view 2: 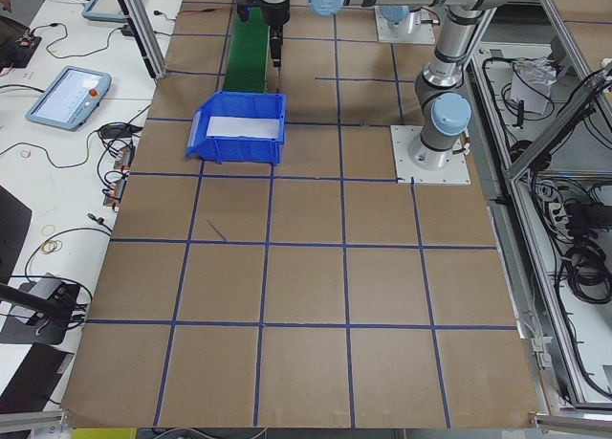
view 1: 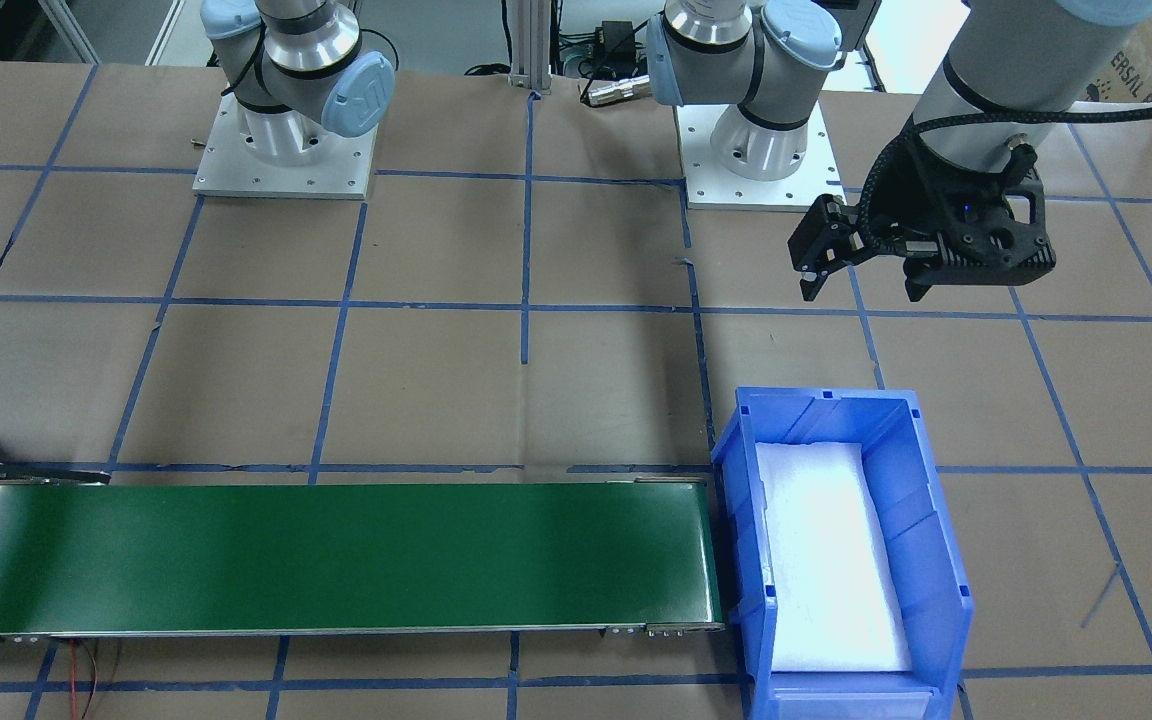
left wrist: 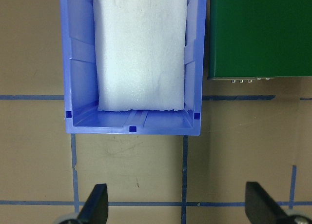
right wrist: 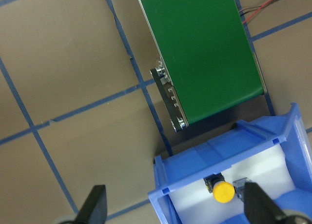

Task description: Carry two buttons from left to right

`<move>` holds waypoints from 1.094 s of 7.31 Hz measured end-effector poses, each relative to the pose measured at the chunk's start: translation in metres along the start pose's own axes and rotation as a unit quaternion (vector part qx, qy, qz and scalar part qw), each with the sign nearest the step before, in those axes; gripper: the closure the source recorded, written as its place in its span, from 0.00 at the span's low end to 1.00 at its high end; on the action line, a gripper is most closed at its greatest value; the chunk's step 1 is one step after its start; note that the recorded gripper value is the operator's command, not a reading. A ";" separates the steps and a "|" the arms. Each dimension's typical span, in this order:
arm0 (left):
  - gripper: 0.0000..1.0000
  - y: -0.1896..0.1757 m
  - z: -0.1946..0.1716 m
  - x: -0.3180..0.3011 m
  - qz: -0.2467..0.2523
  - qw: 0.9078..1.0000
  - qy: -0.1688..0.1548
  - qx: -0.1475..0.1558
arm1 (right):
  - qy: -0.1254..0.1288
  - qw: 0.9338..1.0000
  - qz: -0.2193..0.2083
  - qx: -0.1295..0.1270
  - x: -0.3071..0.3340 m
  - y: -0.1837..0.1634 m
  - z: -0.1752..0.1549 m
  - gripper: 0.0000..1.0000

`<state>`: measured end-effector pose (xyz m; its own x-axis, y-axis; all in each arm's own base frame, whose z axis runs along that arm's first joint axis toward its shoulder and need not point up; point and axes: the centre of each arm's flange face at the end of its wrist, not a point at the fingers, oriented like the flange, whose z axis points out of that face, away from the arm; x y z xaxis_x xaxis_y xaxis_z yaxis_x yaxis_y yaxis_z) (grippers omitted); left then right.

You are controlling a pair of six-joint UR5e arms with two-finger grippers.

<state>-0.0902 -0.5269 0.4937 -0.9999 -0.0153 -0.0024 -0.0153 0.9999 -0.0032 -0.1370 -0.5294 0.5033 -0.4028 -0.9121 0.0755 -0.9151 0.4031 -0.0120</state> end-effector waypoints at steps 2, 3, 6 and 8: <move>0.00 0.000 -0.001 0.000 0.000 1.000 -0.001 0.001 | -0.029 0.996 0.082 0.000 -0.024 -0.055 0.001 0.02; 0.00 0.000 -0.001 0.000 0.000 1.000 -0.001 0.001 | -0.037 0.992 0.122 0.000 -0.031 -0.071 0.003 0.02; 0.00 0.000 -0.002 -0.001 0.000 1.000 -0.001 0.002 | -0.027 0.974 0.225 0.002 -0.057 -0.139 0.001 0.00; 0.00 0.000 -0.001 -0.001 0.000 1.000 -0.001 0.001 | -0.002 0.959 0.285 0.009 -0.086 -0.208 -0.001 0.00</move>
<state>-0.0896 -0.5273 0.4949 -0.9999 -0.0163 -0.0039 -0.0163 0.9999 -0.0055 0.0883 -0.5347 0.5008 -0.8370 -0.5452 0.0475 -0.5472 0.8343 -0.0668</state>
